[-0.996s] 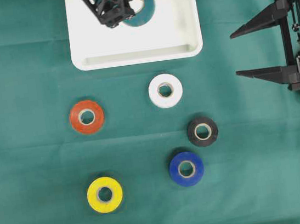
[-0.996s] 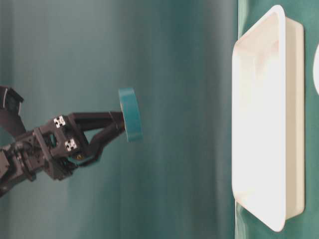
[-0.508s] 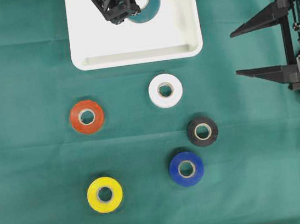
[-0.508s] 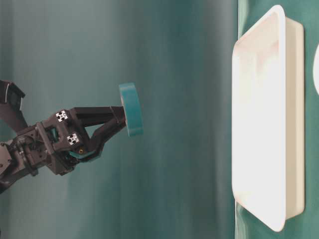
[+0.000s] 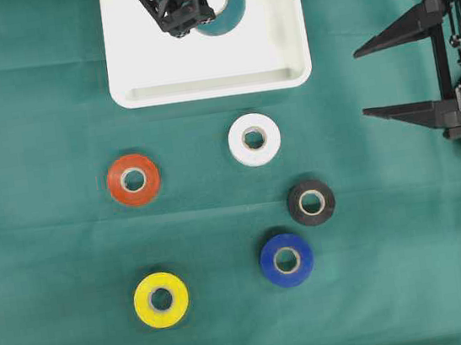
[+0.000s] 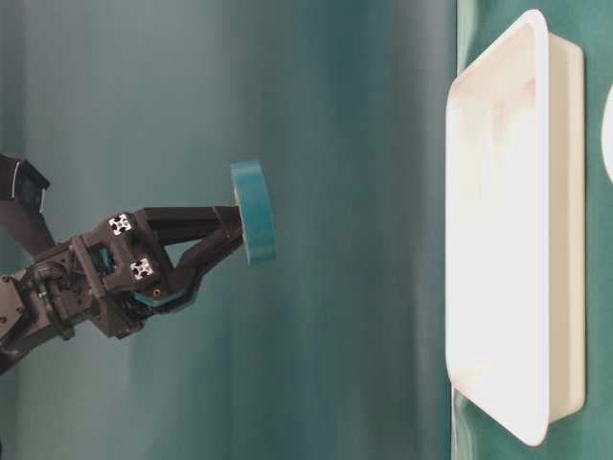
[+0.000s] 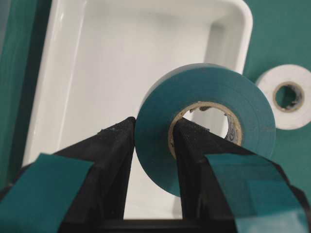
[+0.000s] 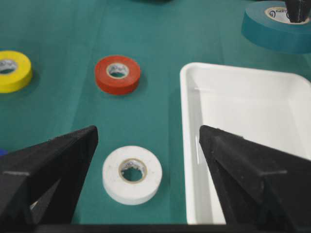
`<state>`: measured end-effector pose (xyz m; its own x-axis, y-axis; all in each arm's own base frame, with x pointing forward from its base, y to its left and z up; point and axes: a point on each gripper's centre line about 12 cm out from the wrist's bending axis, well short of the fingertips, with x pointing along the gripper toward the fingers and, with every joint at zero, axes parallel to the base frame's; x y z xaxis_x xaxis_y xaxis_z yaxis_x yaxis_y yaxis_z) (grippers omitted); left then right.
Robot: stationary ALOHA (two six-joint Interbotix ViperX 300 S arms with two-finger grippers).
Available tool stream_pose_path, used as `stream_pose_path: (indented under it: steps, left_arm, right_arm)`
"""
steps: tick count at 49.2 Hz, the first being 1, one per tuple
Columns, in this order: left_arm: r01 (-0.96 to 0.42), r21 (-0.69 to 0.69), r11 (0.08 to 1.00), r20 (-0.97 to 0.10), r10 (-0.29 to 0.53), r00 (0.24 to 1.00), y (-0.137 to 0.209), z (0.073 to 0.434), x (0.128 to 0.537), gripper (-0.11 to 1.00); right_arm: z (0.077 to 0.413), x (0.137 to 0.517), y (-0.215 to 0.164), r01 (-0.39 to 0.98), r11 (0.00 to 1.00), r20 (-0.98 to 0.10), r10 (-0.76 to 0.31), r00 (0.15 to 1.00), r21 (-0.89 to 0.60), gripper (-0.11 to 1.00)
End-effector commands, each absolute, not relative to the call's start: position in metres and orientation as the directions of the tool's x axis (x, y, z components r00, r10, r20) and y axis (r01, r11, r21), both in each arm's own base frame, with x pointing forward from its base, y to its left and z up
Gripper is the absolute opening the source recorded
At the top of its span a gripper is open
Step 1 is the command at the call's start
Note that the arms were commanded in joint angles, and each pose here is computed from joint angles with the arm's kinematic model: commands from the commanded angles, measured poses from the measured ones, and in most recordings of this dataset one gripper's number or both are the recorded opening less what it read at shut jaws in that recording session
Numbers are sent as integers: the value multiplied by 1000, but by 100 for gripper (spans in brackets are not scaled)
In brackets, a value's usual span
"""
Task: Pick up the tape from a random location and place it into the white case.
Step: 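Lower the teal roll into the tray and open the left gripper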
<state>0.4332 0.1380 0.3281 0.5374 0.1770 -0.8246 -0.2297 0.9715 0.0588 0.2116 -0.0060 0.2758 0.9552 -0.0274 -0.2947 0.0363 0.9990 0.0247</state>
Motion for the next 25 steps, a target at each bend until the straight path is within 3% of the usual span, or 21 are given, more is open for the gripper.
stream_pose_path:
  steps: [1, 25]
  left_arm:
    - [-242, 62, 968, -807, 191, 559, 142, 337, 430, 20]
    - [-272, 56, 961, -847, 190, 496, 164, 235, 440, 20]
  right_arm:
    - [287, 215, -6, 35, 999, -268, -28, 963, 22, 91]
    - [285, 215, -7, 35, 999, -274, -30, 961, 13, 91]
